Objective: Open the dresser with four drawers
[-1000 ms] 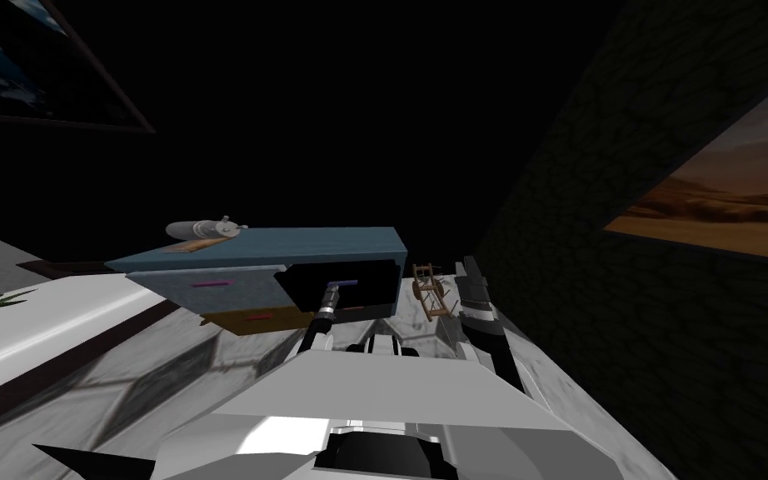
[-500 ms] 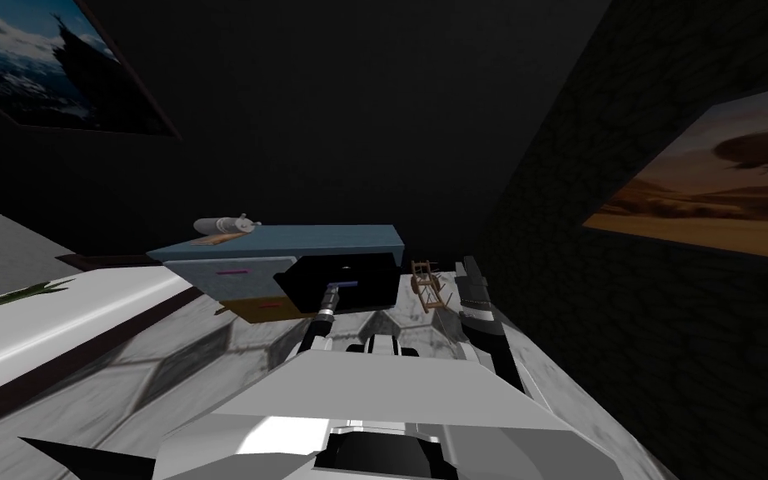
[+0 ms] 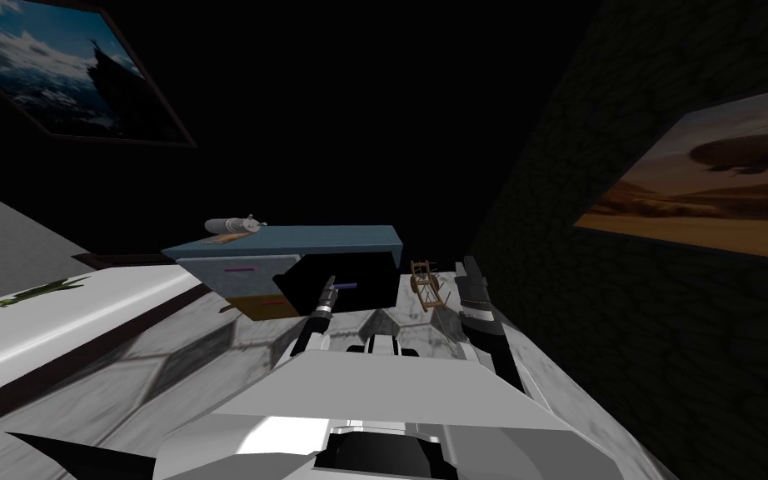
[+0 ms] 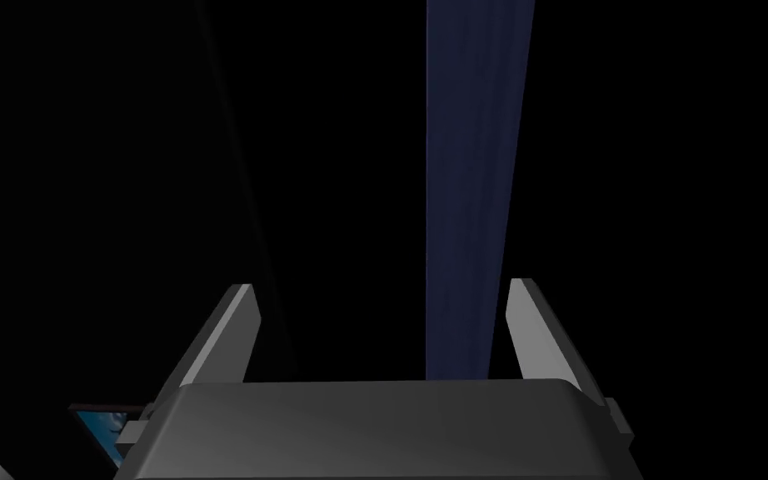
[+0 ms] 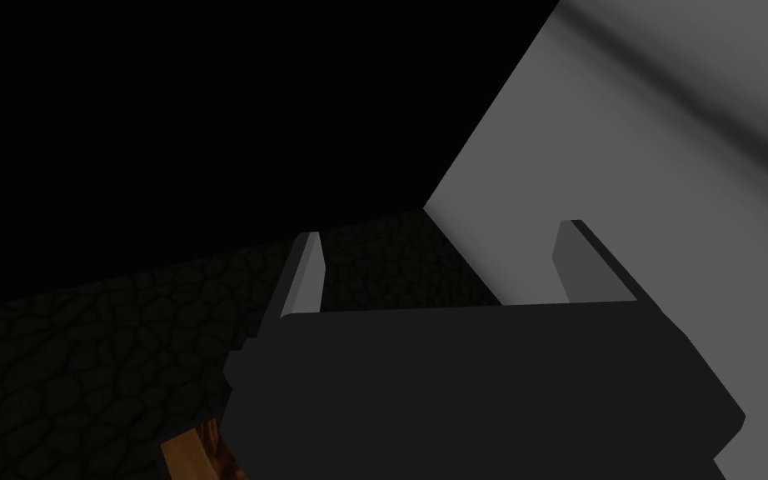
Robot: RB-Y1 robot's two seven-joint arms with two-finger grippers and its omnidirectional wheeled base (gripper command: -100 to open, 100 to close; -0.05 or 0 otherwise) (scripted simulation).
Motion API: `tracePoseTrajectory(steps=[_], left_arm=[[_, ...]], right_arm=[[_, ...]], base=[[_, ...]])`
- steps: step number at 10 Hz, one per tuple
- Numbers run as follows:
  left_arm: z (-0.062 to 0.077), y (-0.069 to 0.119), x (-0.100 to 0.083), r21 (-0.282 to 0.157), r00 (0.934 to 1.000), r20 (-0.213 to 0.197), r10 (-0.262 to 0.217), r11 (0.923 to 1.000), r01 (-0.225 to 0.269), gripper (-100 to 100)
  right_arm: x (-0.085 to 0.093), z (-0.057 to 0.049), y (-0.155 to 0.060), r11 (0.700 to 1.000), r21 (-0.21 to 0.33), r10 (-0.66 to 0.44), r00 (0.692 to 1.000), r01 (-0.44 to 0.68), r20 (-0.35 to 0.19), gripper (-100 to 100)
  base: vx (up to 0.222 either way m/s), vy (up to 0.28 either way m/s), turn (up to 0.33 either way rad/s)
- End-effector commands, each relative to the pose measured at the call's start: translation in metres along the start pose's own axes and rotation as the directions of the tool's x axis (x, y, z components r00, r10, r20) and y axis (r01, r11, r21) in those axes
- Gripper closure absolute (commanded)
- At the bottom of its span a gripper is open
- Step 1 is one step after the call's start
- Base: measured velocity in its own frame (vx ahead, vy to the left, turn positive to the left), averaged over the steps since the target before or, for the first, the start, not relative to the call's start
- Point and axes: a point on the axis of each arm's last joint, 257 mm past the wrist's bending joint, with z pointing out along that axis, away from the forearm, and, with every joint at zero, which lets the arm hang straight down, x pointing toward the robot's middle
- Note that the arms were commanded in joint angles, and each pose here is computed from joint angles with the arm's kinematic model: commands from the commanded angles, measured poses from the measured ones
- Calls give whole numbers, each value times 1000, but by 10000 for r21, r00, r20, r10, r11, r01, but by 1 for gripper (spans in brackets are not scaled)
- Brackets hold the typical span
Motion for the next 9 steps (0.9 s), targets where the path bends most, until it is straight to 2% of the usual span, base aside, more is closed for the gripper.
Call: tracePoseTrajectory(steps=[1, 4, 5, 6, 9], left_arm=[[2, -15, -3, 24, 10000, -19, -16, 10000, 16, -100], [5, -31, -5, 22, 10000, -49, -28, 10000, 28, -100], [2, -21, -4, -165, 10000, -31, -31, 9999, 31, -100], [1, -19, -4, -242, 10000, -31, -34, 9997, 33, 0], [-1, -14, -4, -378, 10000, -19, -35, 9993, 35, 0]], right_arm=[[0, 0, 0, 10000, 0, 0, 10000, 0, 0, 0], [0, 0, 0, 10000, -1, 1, 10000, -1, 0, 0], [0, 0, 0, 10000, -1, 0, 10000, 0, 0, 0], [0, 0, 0, 10000, -1, 1, 10000, -1, 0, 0], [0, 0, 0, 10000, -1, 1, 10000, -1, 0, 0]], base=[[2, -9, 6], [-11, -13, 2], [0, 0, 0], [0, 0, 0], [0, 0, 0]])
